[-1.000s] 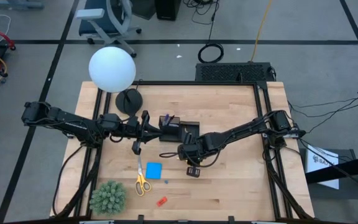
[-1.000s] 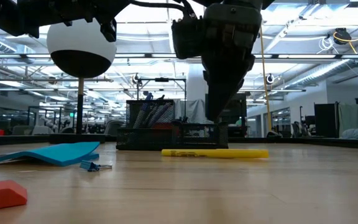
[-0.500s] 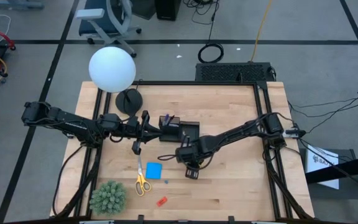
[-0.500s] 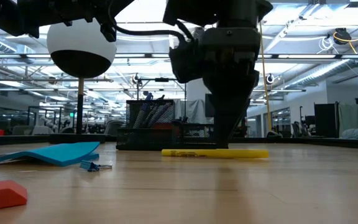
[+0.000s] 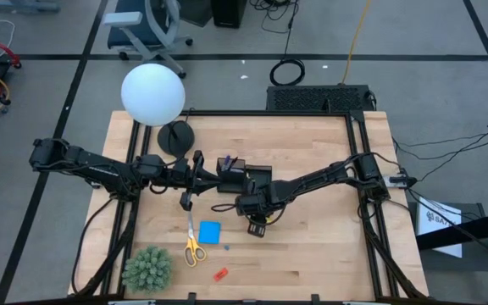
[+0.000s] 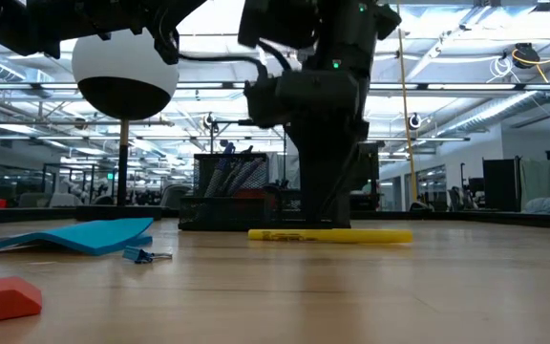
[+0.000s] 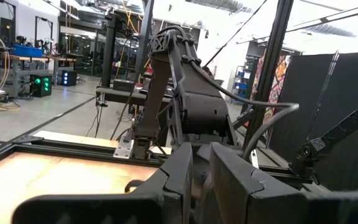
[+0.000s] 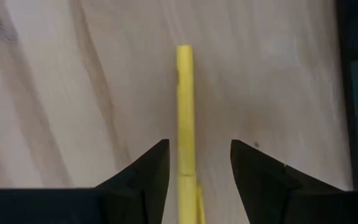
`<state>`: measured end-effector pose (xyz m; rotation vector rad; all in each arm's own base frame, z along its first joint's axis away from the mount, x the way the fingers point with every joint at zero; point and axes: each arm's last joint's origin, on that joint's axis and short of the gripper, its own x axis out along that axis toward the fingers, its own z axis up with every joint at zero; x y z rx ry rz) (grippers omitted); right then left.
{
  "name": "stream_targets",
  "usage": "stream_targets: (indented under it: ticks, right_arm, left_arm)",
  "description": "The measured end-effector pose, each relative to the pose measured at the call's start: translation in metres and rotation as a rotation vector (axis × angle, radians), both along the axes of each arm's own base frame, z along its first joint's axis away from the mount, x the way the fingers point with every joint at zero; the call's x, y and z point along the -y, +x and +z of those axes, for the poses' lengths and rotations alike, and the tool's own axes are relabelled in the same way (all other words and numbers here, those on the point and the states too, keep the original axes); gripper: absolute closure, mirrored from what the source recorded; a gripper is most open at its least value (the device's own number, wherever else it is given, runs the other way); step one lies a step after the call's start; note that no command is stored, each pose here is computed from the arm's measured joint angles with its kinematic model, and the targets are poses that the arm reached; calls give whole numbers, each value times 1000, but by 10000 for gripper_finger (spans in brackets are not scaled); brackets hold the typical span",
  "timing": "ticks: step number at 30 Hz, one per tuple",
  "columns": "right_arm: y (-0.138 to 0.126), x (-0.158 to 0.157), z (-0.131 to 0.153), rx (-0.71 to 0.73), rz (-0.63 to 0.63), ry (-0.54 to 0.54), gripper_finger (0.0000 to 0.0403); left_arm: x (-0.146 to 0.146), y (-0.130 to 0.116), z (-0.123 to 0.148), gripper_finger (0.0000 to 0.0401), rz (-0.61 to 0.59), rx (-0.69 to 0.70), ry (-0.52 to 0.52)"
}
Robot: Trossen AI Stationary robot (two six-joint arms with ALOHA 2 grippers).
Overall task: Pick and place office supplies into organizer
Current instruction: Put the yellow pen into the black desk organizer
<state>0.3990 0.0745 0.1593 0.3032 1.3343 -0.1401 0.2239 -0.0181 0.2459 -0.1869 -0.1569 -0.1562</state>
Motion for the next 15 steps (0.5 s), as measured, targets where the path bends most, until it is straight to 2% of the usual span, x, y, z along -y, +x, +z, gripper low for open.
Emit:
stream_targets:
  ticks: [9,15]
  right_arm:
    - [5,-2,-21,-43,16,17,243]
    - [5,-2,-22,-41,15,10,252]
  left_arm:
    - [0,0,0,339,0,0,0]
    - [0,0,0,339,0,0,0]
